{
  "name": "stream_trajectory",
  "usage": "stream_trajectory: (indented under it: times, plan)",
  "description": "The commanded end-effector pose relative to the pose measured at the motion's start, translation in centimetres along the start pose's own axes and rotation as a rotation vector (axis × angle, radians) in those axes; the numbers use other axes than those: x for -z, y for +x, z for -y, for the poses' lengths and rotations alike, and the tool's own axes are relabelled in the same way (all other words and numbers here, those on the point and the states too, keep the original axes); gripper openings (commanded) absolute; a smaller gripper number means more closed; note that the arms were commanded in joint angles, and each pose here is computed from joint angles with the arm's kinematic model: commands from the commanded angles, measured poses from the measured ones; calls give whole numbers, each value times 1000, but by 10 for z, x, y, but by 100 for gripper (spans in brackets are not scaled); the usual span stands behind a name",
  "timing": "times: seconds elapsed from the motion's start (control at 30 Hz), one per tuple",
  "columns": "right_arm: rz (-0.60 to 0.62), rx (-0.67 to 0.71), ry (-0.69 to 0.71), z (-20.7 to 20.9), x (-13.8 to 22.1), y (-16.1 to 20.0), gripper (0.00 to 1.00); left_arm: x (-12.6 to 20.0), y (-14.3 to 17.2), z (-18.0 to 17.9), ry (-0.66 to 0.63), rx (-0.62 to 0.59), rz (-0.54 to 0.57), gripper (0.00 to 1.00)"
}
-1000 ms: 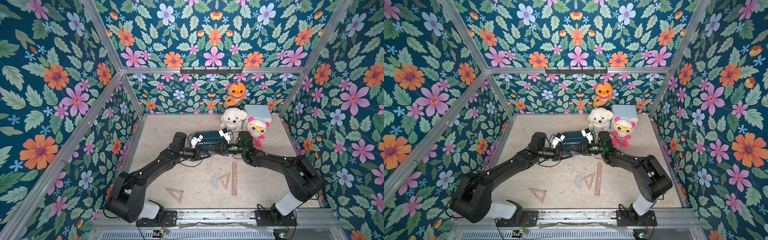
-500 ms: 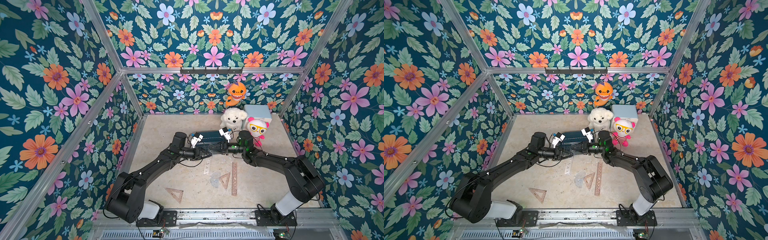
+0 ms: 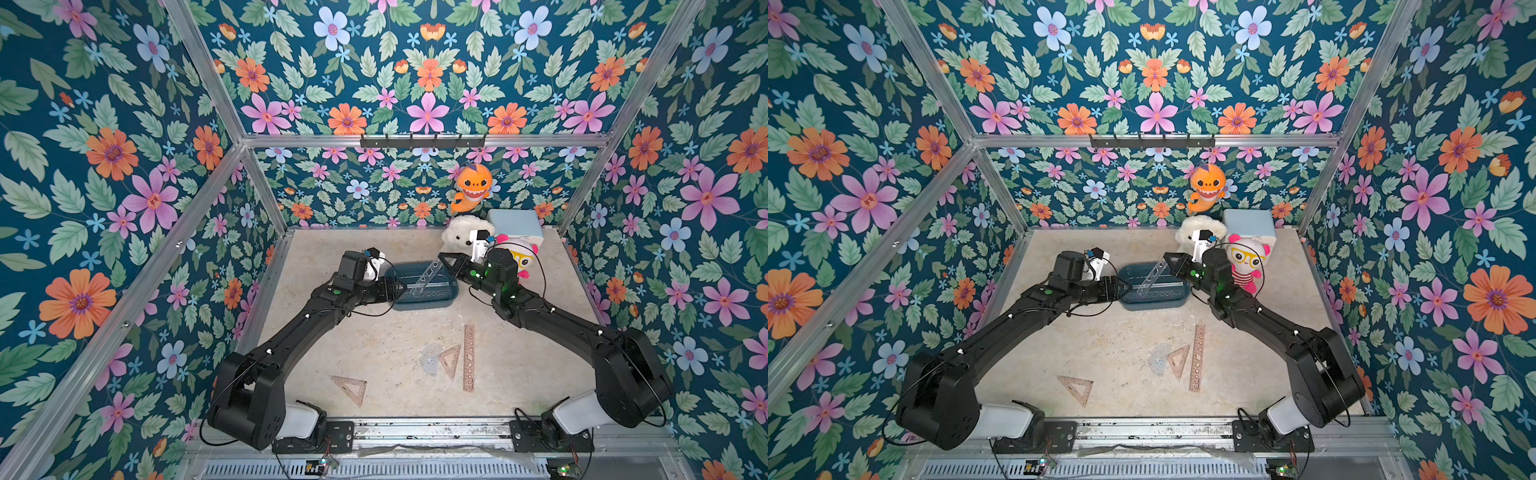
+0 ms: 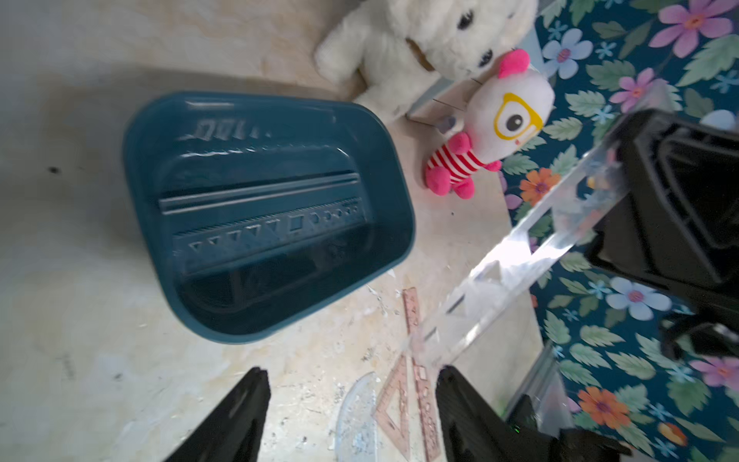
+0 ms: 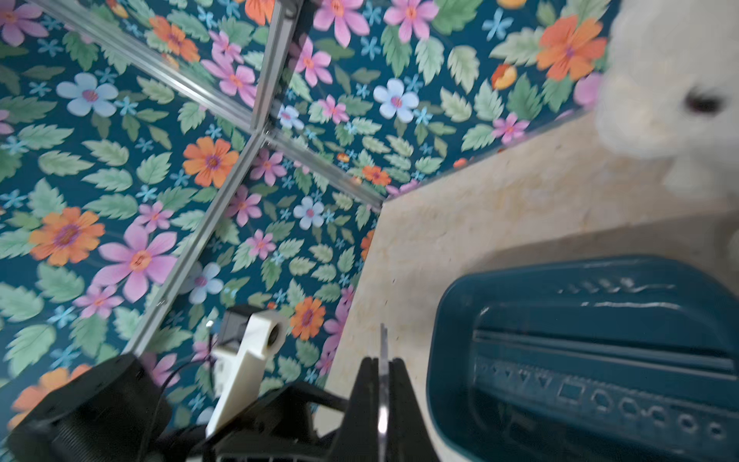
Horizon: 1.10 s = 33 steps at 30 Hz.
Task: Put the scattered rulers into the storage box
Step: Place the ruler in the storage box.
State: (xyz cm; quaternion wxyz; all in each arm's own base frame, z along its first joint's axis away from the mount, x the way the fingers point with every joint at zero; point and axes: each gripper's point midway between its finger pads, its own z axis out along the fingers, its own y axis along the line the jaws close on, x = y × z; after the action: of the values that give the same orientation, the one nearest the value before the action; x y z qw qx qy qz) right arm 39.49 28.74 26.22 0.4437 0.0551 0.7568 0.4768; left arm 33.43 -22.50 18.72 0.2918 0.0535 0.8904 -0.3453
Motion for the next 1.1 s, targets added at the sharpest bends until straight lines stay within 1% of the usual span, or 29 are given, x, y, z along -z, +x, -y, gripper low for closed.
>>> stream_trajectory:
  times: [0.0, 0.1, 0.13, 0.2, 0.33, 0.63, 0.87, 0.97, 1.07]
  plan:
    - [215, 82, 228, 28, -6, -26, 0, 8, -12, -27, -168, -24, 70, 72]
    - [309, 98, 289, 31, -20, -29, 0, 11, -12, -36, -212, -13, 88, 72]
    - [309, 103, 322, 41, -32, -22, 0, 11, -12, -39, -224, -7, 92, 72]
    - [315, 108, 341, 46, -46, -14, 0, 12, -11, -44, -238, 2, 94, 72]
    - [301, 92, 344, 55, -72, 3, 0, 10, -8, -48, -241, 6, 82, 72]
    - [247, 107, 360, 68, -108, 42, 0, 6, -6, -50, -224, 20, 64, 73]
    - [180, 108, 350, 80, -122, 67, 0, 4, -4, -53, -229, 21, 54, 74]
    - [145, 133, 352, 84, -124, 78, 5, 1, -3, -52, -217, 23, 43, 74]
    - [143, 153, 367, 86, -117, 78, 9, -1, -2, -52, -217, 23, 33, 74]
